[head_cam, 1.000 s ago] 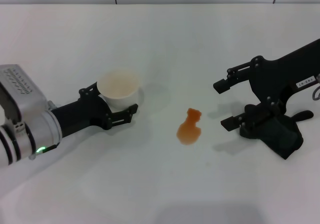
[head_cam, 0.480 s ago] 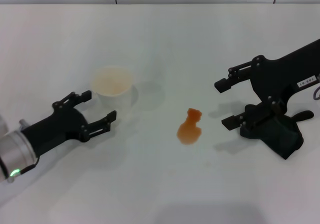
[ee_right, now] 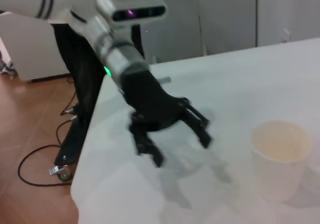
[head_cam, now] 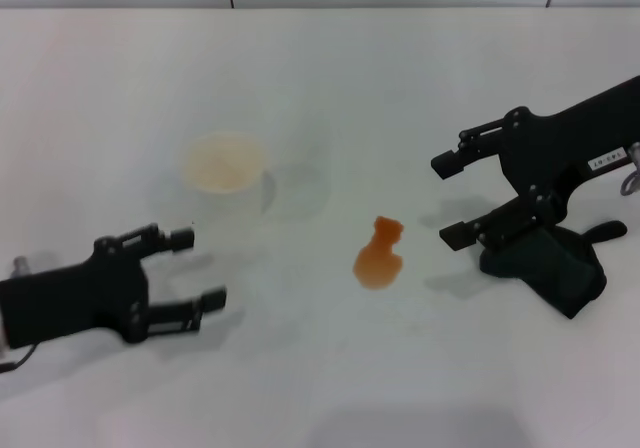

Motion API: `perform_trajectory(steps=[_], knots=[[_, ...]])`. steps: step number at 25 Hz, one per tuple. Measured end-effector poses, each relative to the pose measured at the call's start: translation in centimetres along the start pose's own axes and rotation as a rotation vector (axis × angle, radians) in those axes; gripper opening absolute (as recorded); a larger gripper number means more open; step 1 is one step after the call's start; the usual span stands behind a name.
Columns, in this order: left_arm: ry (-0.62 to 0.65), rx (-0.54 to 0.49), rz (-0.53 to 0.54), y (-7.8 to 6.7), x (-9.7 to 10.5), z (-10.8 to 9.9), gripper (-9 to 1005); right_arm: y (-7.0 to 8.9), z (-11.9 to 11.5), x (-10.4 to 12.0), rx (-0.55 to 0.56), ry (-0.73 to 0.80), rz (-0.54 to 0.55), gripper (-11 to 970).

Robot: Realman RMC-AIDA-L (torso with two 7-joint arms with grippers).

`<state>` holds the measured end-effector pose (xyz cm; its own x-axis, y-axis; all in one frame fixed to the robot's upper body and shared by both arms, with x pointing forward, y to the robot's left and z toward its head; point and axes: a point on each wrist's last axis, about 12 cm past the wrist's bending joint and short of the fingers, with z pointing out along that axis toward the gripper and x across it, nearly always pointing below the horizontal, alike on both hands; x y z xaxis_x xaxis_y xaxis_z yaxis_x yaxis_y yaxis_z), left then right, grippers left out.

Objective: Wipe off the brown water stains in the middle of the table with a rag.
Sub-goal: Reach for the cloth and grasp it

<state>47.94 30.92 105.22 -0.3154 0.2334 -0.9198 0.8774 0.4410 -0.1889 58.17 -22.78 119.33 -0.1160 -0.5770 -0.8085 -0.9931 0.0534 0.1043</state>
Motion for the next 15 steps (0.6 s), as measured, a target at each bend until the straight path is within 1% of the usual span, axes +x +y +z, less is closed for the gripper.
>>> perform_trajectory(steps=[3,7,13,15], knots=[[0.088,0.051,0.015,-0.5,-1.4,-1.0,892,-0.1,0.3,0.1,0.007,0.013,0.026,856],[0.185,0.060,0.050,-0.6,-3.6,-2.0,892,-0.3,0.6,0.2,0.029,0.025,0.048,856],[0.320,0.114,0.111,-0.1,-7.8,-1.8,892,-0.6,1.2,0.8,0.060,0.119,0.093,857],[0.346,0.146,0.136,0.1,-9.1,-1.5,892,-0.7,1.1,1.1,0.094,0.162,0.125,803]])
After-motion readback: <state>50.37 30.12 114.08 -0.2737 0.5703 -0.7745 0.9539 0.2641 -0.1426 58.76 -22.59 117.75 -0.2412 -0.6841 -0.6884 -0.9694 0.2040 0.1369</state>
